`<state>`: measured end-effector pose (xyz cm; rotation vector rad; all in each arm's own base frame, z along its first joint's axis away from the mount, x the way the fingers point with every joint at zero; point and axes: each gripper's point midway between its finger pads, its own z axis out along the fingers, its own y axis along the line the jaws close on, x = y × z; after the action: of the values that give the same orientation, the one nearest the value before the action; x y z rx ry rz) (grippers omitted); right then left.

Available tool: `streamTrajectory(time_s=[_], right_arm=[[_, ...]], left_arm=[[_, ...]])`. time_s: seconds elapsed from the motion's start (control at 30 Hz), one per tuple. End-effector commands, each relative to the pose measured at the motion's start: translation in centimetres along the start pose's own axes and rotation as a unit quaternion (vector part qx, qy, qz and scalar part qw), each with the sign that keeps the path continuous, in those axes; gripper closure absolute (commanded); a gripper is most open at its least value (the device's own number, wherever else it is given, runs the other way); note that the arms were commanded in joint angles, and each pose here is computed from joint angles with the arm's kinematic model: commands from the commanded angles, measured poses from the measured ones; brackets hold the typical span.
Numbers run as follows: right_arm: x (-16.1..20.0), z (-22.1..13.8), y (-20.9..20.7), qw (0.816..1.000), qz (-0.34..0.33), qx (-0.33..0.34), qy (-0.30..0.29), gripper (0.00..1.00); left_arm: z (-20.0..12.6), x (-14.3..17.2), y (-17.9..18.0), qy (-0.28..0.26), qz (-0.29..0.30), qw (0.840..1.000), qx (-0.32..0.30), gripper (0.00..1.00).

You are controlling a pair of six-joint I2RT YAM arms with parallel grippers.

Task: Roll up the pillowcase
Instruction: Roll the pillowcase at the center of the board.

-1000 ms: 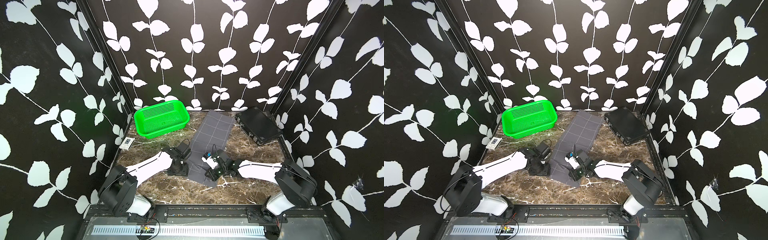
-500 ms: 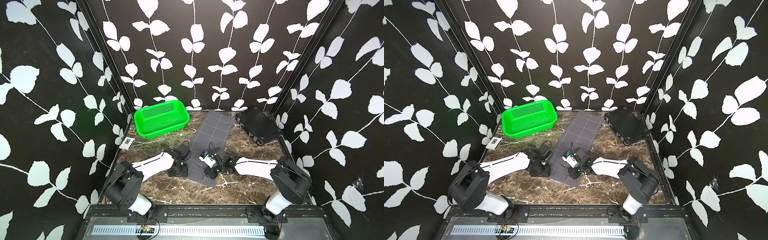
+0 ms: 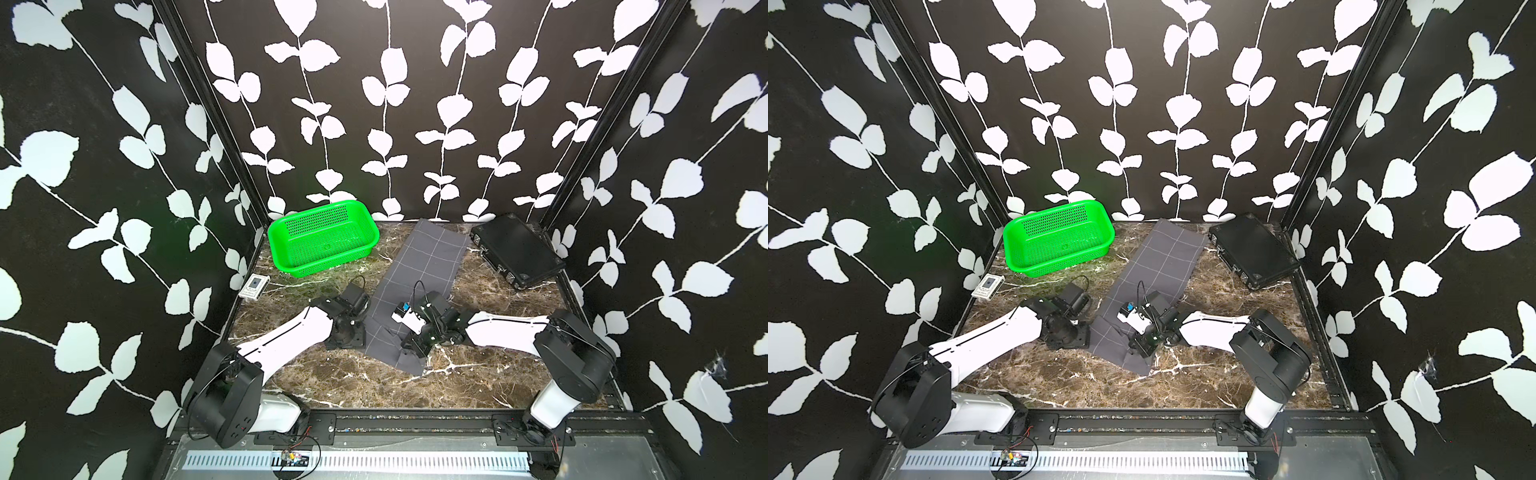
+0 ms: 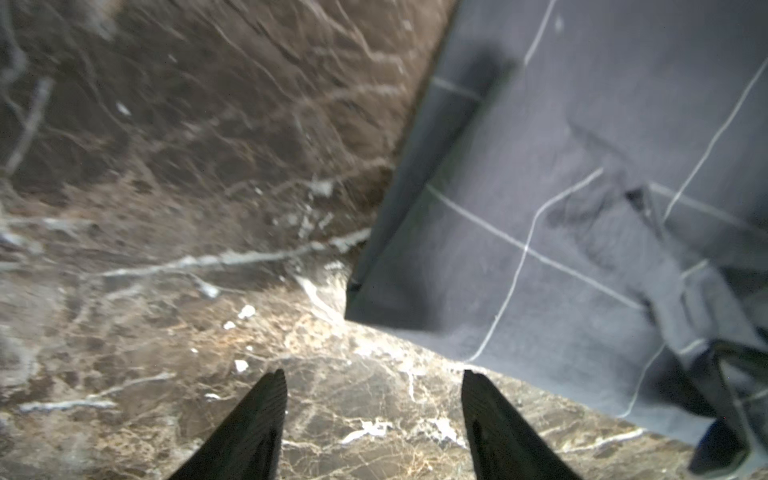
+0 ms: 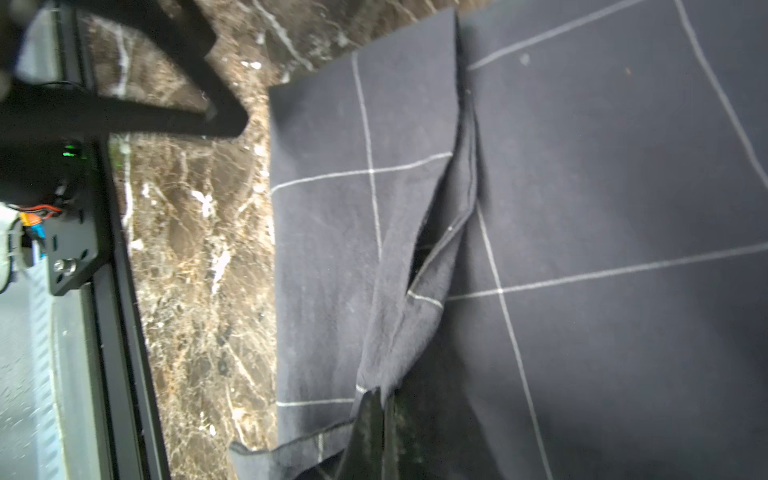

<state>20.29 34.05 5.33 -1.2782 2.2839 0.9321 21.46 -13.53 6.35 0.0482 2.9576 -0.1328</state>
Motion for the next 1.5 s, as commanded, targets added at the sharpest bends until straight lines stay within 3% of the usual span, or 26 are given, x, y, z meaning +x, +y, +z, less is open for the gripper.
streamTrajectory(time_s=[0.0, 0.23, 0.4, 0.67, 0.87, 1.17, 1.23, 1.47], right_arm=[[-3.0, -0.9, 1.0, 0.997, -0.049, -0.022, -0.047, 1.0], [-3.2, -0.8, 0.9, 0.997, -0.064, -0.02, -0.049, 1.0], [-2.9, -0.5, 0.9, 0.997, -0.059, -0.023, -0.044, 1.0], [-2.3, -0.4, 0.7, 0.998, -0.054, -0.02, -0.037, 1.0], [-2.4, -0.3, 0.7, 0.998, -0.054, -0.021, -0.038, 1.0], [-3.0, -0.3, 0.8, 0.997, -0.057, -0.024, -0.044, 1.0], [-3.0, -0.3, 0.8, 0.997, -0.057, -0.024, -0.044, 1.0], [-3.6, -0.6, 1.0, 0.997, -0.06, -0.025, -0.05, 1.0]], left_arm=[[-0.7, -1.1, -0.5, -0.009, 0.029, 0.999, 0.025, 0.32], [0.6, -1.9, -0.8, 0.017, 0.055, 0.997, 0.046, 0.35], [1.6, -3.1, -1.5, 0.015, 0.068, 0.995, 0.068, 0.43], [2.5, -2.5, -2.2, 0.039, 0.073, 0.993, 0.089, 0.59], [2.7, -2.4, -2.0, 0.043, 0.079, 0.992, 0.084, 0.77], [2.7, -1.7, -1.6, 0.058, 0.085, 0.991, 0.081, 0.92], [2.4, -1.7, -1.5, 0.059, 0.087, 0.991, 0.078, 1.0], [1.2, -1.4, -0.7, 0.049, 0.073, 0.994, 0.065, 1.0]])
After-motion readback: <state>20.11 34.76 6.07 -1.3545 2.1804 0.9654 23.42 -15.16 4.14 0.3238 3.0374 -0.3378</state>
